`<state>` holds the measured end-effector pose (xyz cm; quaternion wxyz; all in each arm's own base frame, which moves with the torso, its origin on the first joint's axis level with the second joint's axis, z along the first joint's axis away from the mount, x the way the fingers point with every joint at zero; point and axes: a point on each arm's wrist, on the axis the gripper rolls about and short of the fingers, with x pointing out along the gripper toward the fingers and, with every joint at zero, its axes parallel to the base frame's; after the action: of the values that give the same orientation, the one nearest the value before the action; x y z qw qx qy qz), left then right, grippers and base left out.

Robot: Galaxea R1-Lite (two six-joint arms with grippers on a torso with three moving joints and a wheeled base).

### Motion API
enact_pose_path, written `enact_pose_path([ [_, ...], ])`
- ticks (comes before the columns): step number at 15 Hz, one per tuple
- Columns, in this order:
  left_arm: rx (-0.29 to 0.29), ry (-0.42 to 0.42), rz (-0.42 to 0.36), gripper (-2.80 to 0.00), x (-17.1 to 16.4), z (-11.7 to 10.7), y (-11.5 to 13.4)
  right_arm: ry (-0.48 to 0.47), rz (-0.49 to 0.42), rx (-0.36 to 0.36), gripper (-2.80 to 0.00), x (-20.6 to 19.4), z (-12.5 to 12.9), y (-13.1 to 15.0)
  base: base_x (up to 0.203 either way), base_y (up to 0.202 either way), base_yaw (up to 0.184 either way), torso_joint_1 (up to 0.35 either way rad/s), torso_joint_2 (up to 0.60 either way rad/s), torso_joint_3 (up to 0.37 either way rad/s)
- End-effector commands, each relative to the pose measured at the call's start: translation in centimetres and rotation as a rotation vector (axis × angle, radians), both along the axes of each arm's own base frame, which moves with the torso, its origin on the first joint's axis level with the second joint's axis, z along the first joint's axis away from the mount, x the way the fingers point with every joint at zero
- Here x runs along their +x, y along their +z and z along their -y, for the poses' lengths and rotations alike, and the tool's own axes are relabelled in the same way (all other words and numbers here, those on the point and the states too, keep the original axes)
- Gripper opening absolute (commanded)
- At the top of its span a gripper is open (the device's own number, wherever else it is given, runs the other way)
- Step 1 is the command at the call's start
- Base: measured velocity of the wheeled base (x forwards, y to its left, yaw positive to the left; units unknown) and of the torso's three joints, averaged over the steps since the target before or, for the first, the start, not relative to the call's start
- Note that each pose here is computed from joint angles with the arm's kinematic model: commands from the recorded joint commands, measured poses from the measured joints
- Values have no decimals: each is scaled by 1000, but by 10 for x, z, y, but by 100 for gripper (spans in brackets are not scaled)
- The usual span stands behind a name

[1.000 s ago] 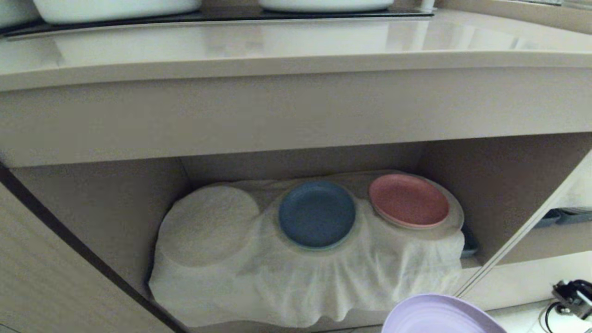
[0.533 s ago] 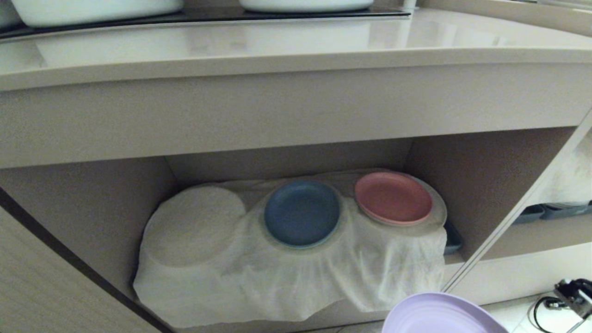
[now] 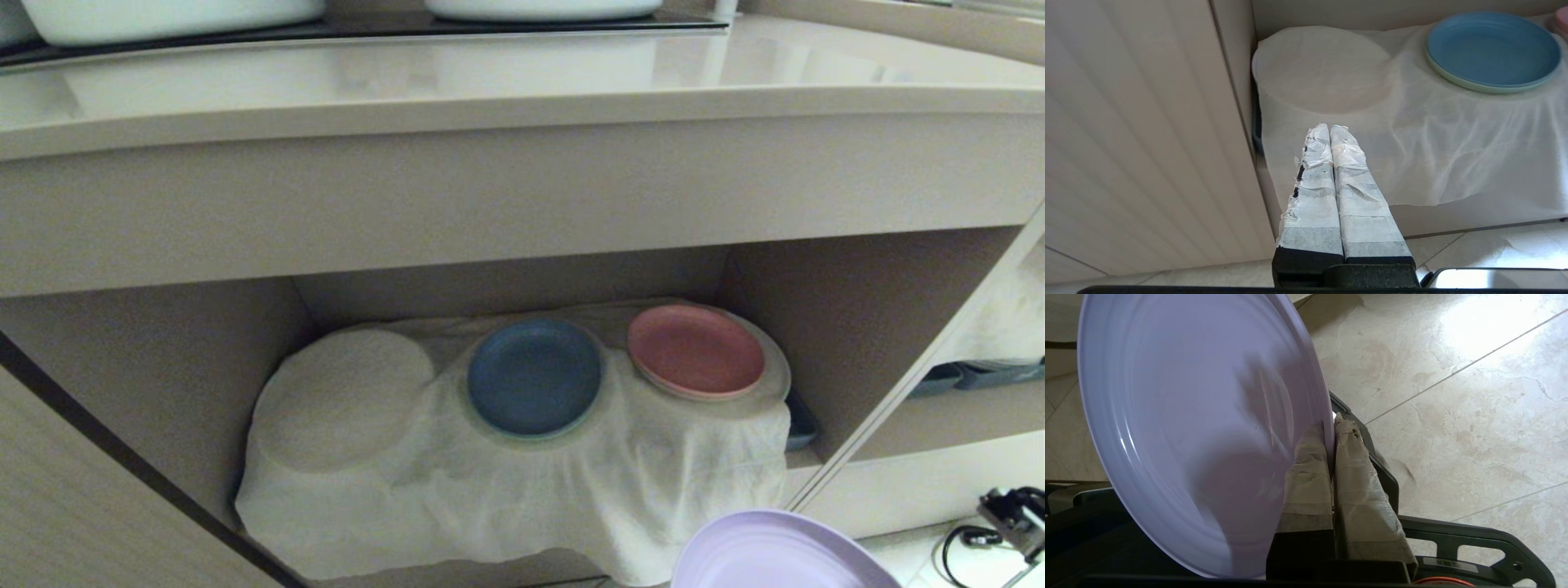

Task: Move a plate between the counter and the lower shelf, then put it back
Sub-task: Put the plate

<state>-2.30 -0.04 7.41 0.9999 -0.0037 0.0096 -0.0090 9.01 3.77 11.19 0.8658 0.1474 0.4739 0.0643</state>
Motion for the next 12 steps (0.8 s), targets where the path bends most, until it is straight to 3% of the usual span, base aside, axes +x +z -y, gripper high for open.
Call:
enact_pose_path([
  [1, 0, 0, 1, -280, 0, 0, 0, -2, 3, 4, -280, 0, 0, 1, 0, 0, 0, 0, 0, 0],
  [12, 0, 0, 1, -280, 0, 0, 0, -29, -4, 25, -280, 0, 0, 1, 0, 0, 0, 0, 0, 0],
])
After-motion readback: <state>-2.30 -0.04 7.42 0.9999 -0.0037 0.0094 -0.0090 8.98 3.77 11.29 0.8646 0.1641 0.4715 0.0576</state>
